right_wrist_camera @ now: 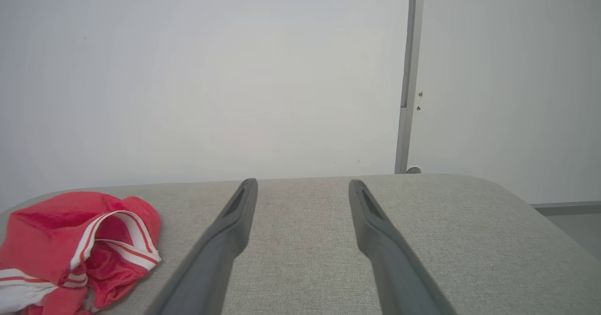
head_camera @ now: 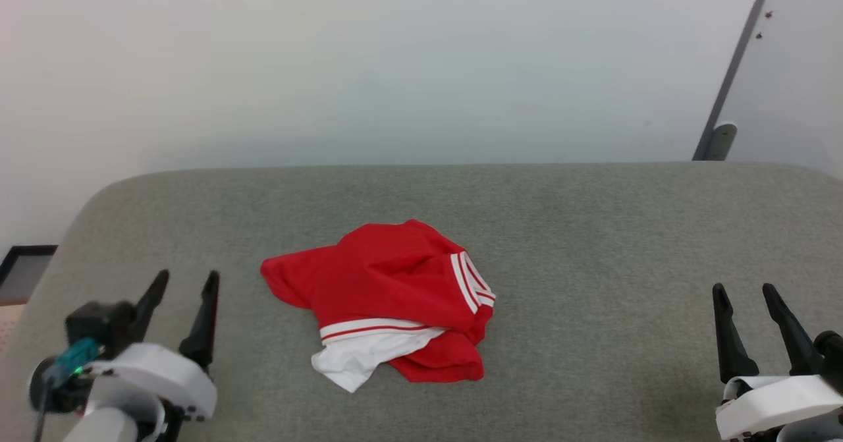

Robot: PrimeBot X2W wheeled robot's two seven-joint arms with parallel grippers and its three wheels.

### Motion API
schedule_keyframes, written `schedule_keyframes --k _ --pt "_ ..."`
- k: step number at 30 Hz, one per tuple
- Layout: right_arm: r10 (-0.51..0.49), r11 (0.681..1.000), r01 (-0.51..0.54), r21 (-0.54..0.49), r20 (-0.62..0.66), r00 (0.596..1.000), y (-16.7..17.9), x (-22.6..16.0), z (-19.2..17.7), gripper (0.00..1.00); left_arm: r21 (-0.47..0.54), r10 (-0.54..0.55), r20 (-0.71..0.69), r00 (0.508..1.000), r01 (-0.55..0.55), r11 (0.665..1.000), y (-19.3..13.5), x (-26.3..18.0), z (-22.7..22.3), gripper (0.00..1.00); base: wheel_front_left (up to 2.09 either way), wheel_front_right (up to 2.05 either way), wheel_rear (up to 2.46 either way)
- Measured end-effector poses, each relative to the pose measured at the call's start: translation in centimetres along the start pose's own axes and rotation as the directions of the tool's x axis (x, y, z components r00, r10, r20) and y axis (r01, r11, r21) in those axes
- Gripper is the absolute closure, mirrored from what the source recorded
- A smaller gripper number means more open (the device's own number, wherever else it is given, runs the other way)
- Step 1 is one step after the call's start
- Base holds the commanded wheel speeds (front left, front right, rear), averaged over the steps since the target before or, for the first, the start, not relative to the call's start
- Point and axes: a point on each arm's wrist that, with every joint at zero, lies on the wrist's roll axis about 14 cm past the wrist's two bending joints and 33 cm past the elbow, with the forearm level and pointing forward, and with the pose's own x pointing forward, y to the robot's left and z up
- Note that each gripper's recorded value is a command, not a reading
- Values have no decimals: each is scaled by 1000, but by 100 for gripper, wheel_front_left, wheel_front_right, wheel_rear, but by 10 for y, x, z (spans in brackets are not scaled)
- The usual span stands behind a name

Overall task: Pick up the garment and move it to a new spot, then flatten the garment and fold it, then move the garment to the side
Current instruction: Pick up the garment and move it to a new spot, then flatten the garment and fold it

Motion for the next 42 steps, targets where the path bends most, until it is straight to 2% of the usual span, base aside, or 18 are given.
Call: schedule_keyframes --k 7,12,42 --pt "13 1000 -13 6 -2 1000 6 3 -3 0 -18 116 20 993 -116 993 28 -30 -2 0 0 0 0" --pt "25 1000 -25 18 5 1000 13 6 -3 0 -27 150 43 988 -149 988 36 -43 2 0 0 0 0" --pt "34 999 -33 26 -8 999 18 6 -10 0 -40 110 51 993 -108 993 21 -44 6 0 0 0 0"
